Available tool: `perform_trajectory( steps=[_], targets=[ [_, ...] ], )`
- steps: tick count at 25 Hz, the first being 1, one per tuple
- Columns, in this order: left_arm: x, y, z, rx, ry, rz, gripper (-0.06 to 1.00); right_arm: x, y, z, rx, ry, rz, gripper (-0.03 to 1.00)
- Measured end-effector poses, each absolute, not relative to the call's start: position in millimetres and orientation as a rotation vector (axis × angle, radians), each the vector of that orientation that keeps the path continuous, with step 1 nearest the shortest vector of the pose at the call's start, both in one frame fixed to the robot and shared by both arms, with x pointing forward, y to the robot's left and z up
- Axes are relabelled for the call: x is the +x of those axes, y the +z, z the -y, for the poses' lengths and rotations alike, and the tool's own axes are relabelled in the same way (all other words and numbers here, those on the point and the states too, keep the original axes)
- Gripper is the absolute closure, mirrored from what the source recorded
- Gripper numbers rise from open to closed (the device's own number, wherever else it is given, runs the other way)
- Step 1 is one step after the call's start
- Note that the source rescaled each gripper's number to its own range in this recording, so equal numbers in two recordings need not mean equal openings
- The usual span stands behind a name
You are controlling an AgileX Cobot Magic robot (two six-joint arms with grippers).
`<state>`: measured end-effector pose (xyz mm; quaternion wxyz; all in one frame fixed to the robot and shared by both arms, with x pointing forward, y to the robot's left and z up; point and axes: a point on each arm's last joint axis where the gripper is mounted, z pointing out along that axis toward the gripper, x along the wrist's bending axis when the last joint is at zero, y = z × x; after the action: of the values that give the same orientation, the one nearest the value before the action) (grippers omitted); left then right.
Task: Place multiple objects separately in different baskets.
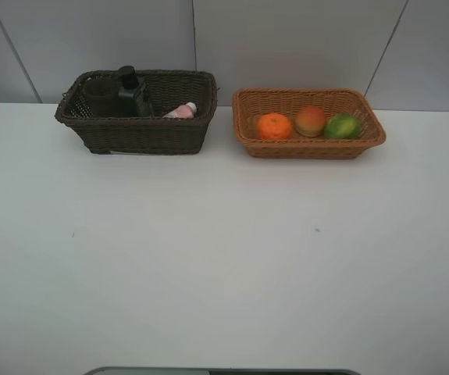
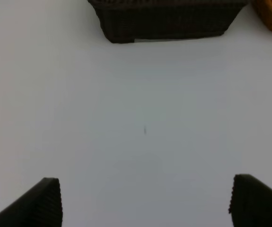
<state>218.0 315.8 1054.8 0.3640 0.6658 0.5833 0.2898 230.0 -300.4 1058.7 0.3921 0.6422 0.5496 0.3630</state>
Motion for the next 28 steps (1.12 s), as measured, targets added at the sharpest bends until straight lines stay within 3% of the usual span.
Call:
perform_trajectory(
  steps=[28],
  targets=[
    [229.3,1045.0,-311.6,1.699,0.807,-1.489,0.03,230.0,1058.7,300.4,1.631,0.922,-1.395,-0.03]
  ],
)
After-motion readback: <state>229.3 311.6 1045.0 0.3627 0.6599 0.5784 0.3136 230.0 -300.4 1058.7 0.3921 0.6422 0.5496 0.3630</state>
